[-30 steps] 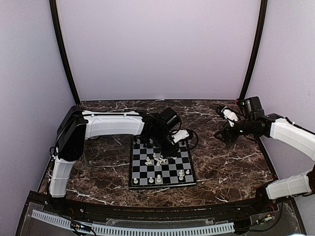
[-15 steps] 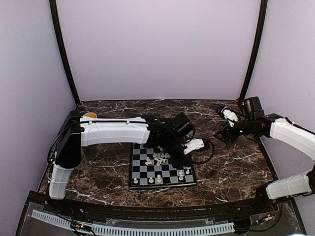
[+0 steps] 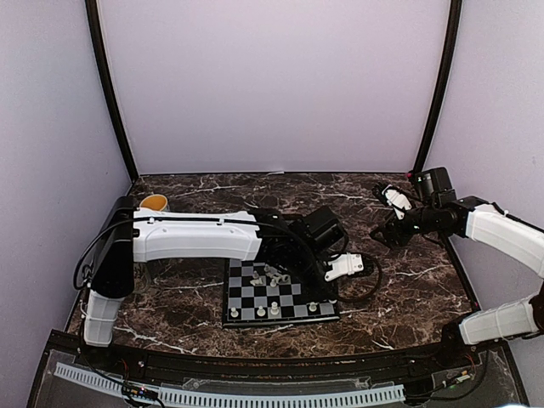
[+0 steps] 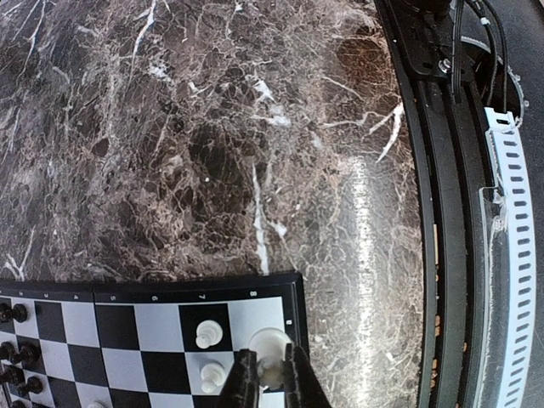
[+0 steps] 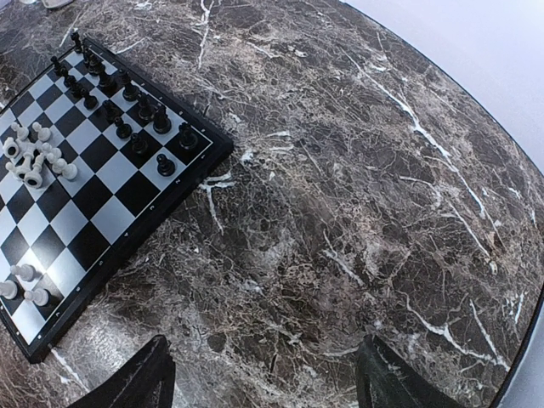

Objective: Set up the chess pieces on the board
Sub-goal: Place the rook at h1.

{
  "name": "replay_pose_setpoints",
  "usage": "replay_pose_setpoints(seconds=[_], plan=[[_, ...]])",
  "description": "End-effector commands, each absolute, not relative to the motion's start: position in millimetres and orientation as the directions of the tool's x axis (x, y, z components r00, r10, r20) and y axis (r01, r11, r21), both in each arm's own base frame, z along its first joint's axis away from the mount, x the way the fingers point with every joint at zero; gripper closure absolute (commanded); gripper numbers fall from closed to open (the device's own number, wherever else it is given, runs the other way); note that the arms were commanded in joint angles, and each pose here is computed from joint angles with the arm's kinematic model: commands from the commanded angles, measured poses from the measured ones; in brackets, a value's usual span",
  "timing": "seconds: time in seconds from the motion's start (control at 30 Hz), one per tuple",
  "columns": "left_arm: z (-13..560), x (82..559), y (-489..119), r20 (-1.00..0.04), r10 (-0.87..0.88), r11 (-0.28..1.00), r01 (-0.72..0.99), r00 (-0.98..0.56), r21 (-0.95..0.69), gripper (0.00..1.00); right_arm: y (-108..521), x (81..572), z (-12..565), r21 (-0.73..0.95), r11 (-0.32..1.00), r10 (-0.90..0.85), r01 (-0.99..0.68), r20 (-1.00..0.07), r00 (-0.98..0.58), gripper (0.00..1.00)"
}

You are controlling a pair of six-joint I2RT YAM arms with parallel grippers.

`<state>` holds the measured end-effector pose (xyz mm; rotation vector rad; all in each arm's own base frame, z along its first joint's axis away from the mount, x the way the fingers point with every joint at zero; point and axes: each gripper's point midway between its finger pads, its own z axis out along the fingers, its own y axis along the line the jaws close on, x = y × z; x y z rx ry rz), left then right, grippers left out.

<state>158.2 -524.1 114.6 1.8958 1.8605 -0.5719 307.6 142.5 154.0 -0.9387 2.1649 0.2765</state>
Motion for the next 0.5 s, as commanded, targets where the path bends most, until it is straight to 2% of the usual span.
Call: replay_pose_setpoints(seconds=[0.0, 0.47], plan=[[116.8, 162.9, -523.8, -0.556, 0.83, -0.018, 0.999, 0.03, 0.028, 0.94, 142.0, 311.2, 156.3, -0.092, 0.716, -0.529, -0.692, -0.719, -0.451, 0.27], [85.1, 167.3, -522.8, -0.501, 0.865, -0.01, 1.0, 0.023, 0.029, 0.93, 143.0, 310.3, 152.4, -0.085, 0.709, -0.534, -0.7, -0.712, -0.455, 0.27]])
